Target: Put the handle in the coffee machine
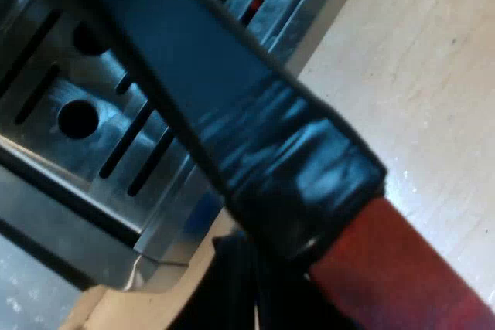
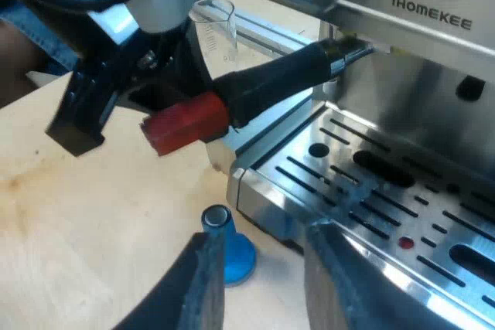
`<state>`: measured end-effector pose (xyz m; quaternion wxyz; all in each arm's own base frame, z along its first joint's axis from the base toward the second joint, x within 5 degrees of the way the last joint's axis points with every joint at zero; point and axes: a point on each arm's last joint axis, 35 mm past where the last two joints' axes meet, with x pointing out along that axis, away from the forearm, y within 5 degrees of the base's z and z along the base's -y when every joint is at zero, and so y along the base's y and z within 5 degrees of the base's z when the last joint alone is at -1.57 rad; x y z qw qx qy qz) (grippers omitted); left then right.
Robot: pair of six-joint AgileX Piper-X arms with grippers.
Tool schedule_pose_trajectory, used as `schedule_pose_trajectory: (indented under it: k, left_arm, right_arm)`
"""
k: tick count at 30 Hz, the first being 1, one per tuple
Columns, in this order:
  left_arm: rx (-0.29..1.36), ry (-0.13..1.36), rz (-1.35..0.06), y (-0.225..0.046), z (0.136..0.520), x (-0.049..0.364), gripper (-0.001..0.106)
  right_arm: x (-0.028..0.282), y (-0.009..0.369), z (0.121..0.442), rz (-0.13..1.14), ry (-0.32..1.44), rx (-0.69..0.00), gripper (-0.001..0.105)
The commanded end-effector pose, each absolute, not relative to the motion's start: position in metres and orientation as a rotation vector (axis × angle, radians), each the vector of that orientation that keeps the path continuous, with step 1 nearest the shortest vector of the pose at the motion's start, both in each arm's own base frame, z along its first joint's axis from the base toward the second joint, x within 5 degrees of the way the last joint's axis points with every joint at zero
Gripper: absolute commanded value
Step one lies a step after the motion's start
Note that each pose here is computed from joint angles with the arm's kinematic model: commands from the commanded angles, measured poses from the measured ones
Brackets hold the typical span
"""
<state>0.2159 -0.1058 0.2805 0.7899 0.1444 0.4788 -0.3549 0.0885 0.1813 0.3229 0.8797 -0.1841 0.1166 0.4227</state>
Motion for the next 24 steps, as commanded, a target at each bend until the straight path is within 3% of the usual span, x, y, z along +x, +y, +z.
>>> schedule_pose_trajectory:
  k: [1, 6, 11, 24]
  left_arm:
    - [0.295, 1.004, -0.882, -0.124, 0.284, 0.206, 0.0]
    - [0.329, 0.975, -0.955, -0.145, 0.286, 0.195, 0.0]
    - [0.359, 0.885, -0.996, -0.164, 0.291, 0.19, 0.0]
    - [0.359, 0.762, -1.04, -0.179, 0.302, 0.19, 0.0]
  right_arm:
    - [0.084, 0.173, 0.331, 0.894, 0.21, -0.365, 0.029]
    - [0.08, 0.164, 0.339, 0.894, 0.184, -0.342, 0.029]
    - [0.076, 0.153, 0.337, 0.893, 0.218, -0.366, 0.029]
    - [0.073, 0.147, 0.34, 0.893, 0.216, -0.362, 0.029]
